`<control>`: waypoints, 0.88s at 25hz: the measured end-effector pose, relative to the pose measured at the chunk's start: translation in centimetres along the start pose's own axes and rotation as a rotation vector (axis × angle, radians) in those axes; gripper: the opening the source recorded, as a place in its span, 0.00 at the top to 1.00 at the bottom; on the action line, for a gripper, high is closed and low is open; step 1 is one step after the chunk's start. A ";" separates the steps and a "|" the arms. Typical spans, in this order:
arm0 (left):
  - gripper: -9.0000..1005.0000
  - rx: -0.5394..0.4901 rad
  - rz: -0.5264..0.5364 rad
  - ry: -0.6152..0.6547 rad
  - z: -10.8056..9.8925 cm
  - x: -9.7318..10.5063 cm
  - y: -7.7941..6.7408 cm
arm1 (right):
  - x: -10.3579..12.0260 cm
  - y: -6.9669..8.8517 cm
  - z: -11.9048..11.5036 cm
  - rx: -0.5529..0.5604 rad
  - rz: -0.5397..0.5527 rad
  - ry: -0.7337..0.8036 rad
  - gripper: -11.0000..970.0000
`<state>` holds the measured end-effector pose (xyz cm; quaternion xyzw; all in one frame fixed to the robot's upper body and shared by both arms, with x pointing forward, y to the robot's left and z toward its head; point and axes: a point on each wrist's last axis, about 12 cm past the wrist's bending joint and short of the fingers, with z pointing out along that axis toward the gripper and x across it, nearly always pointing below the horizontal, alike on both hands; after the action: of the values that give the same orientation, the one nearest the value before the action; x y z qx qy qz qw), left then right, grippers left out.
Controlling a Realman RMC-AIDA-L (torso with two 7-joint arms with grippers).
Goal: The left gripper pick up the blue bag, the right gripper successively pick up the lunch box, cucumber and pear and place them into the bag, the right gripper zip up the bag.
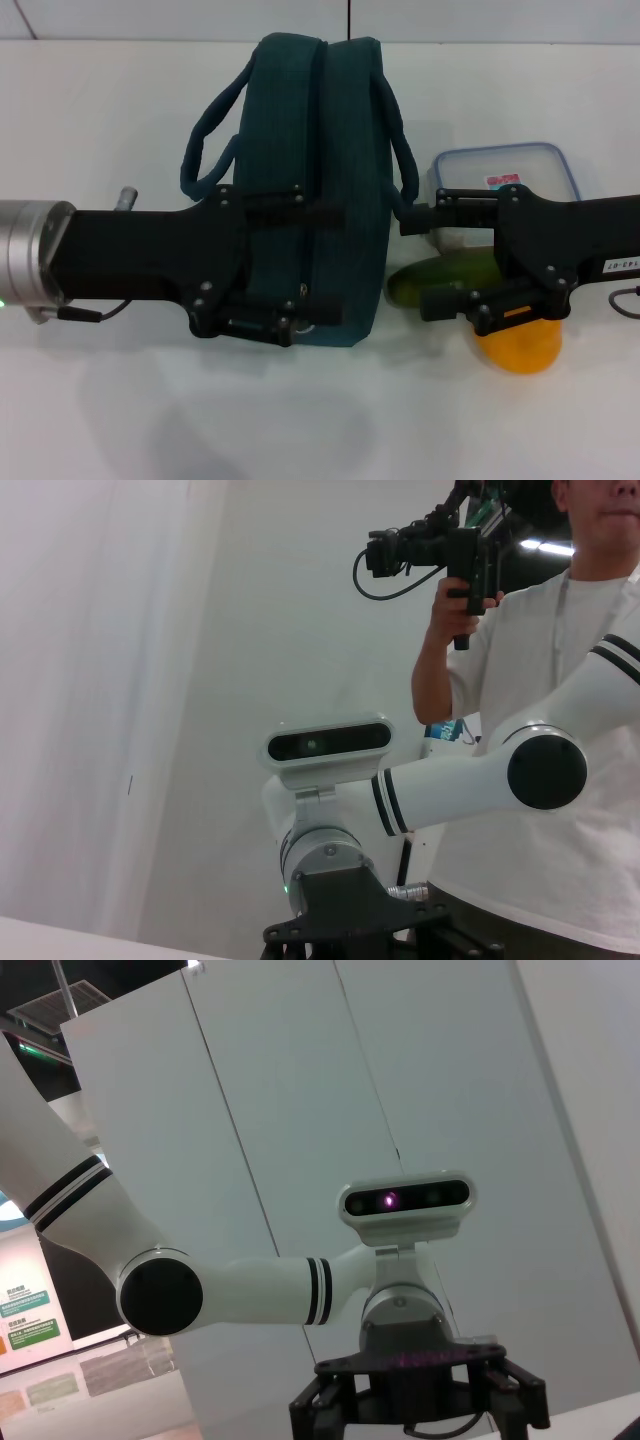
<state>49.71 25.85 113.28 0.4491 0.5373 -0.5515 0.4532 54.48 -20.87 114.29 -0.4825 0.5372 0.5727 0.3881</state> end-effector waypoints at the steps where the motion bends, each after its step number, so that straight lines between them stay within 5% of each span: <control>1: 0.15 0.001 0.001 0.000 0.0 0.0 0.0 | 0.0 0.0 0.0 0.000 0.000 0.000 0.09; 16: 0.16 -0.004 -0.022 0.002 0.0 -0.4 0.3 | -0.1 0.0 0.1 -0.003 -0.002 -0.001 0.09; 22: 0.16 -0.058 -0.179 0.032 -0.3 -4.6 2.6 | -0.1 0.1 -0.3 0.004 -0.005 -0.010 0.09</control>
<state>53.15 26.22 117.32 0.3948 0.5982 -0.5670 0.4060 54.46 -21.18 114.39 -0.4800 0.5352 0.5732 0.3931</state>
